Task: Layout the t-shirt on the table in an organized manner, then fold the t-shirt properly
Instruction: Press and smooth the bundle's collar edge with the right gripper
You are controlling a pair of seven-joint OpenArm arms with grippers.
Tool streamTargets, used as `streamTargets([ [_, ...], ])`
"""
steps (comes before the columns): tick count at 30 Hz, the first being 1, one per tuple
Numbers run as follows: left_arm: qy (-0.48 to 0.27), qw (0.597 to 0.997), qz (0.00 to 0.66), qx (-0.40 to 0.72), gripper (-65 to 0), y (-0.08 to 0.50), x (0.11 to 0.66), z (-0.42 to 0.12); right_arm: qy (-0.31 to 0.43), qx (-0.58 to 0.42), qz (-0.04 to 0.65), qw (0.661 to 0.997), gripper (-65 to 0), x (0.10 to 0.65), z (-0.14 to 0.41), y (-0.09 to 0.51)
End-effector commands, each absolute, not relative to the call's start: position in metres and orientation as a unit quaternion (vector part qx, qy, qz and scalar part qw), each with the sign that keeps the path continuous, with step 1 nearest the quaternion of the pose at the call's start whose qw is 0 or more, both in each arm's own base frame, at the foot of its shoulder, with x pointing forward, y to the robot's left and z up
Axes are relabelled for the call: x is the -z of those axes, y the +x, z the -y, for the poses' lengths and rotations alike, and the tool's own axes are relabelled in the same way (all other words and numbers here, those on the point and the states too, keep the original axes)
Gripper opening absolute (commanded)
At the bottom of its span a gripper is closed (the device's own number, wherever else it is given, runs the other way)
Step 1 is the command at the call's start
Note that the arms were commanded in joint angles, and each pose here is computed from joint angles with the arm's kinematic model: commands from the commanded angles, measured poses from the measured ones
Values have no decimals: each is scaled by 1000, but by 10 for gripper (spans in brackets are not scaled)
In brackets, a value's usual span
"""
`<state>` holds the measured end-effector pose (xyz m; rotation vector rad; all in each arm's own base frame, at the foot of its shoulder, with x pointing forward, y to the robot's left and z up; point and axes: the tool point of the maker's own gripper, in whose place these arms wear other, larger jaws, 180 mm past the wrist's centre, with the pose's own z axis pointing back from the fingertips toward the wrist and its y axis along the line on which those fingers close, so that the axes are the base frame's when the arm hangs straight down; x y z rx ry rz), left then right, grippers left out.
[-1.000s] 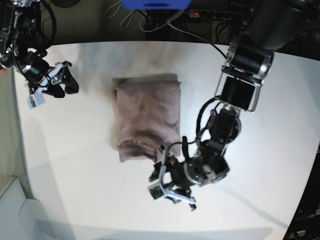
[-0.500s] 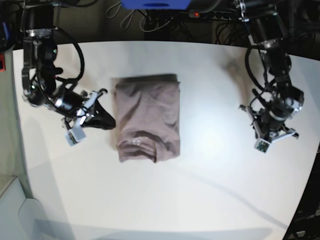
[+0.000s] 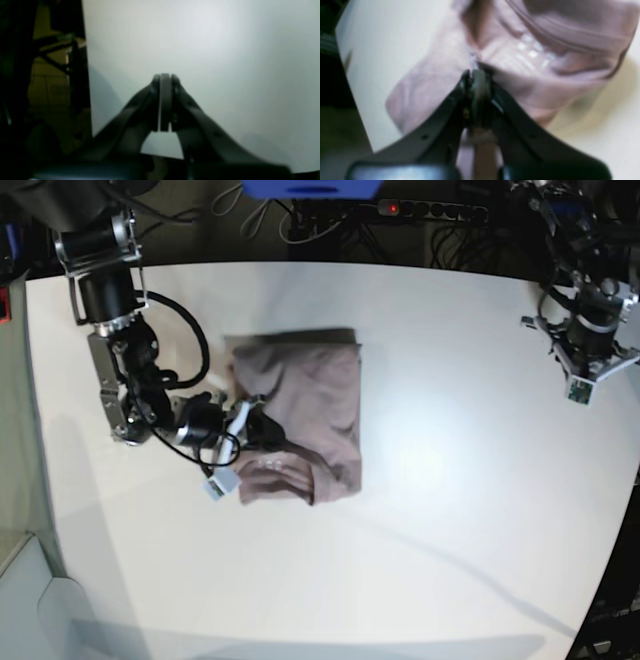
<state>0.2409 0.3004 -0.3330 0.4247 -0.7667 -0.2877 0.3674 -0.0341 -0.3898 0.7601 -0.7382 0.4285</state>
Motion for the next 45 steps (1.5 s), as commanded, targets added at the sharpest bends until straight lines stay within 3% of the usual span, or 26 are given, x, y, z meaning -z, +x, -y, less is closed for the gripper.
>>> streamTargets([
  [1,212,886,389,135,-641,245,321,-302,370,-195,381,824,-650,372,33,386],
  [6,224,891,379,114,-641,234,322,-316,371,-150,390,829,-650,388,43,408],
  [16,221,894,378,95,-641,228,325,-317,374,-147,448,799,-650,338,37,458],
  [32,220,895,376,95,-641,227,327,-317,429,-150,380,806,-650,391,-46,396],
  [41,220,895,377,96,-641,228,327,-318,414,-168,404,798,-650,386,-52,400],
  [45,217,895,377,98,-641,229,328,-316,405,-160,452,779,-650,351,-35,430],
])
